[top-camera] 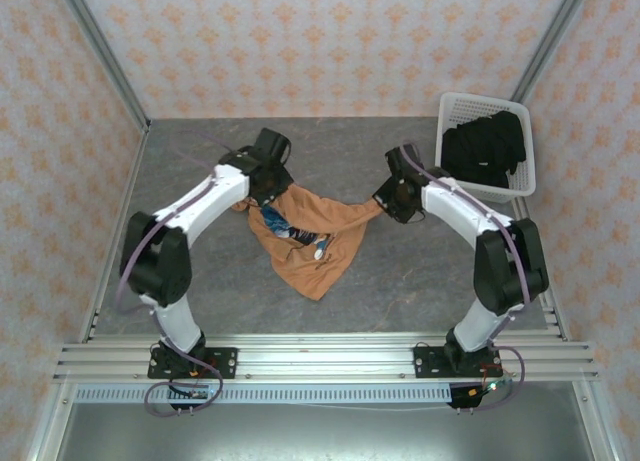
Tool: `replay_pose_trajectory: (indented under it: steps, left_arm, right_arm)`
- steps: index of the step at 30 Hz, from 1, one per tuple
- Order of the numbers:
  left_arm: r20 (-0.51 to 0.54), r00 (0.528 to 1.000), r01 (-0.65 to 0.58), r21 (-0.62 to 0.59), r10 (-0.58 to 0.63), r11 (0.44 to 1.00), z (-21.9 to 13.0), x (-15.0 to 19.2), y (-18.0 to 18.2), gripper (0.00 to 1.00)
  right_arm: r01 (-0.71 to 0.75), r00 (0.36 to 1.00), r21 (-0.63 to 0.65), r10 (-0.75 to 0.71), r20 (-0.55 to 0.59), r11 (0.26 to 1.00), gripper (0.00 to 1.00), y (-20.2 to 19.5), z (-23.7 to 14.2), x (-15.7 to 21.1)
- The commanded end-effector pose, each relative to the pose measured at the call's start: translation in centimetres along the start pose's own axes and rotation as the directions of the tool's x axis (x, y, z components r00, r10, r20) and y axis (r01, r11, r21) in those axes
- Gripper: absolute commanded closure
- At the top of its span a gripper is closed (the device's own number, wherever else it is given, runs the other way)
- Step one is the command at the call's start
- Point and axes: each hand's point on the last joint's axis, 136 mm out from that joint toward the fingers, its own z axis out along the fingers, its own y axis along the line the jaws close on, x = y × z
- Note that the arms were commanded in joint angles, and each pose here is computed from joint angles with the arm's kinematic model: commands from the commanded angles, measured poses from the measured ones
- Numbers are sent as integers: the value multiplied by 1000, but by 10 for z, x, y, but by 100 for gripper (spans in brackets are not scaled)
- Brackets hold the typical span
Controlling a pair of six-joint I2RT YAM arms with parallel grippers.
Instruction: Fold and stack the t-shirts
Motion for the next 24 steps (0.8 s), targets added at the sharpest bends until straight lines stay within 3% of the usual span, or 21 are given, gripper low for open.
replay_pose_trajectory:
  steps: [1,7,12,24]
  left_arm:
    - [171,985,15,109,-34,994,-64,-48,-11,100]
    - [358,922,37,298,-148,954,-165,-102,-9,100]
    - [509,837,-48,437,-202,898,-262,-126,-9,100]
    - [665,673,-252,617,-323,746,-436,-124,-5,100]
  right_arm:
    - [114,977,-87,-96,189,990,100,37,-66,-40]
    - [246,901,-236,-131,415,940,100,90,-168,-78]
    - [349,809,-323,-109,578,880,100,111,-260,-91]
    - [491,611,-467,90,786,735,100,86,-436,-73]
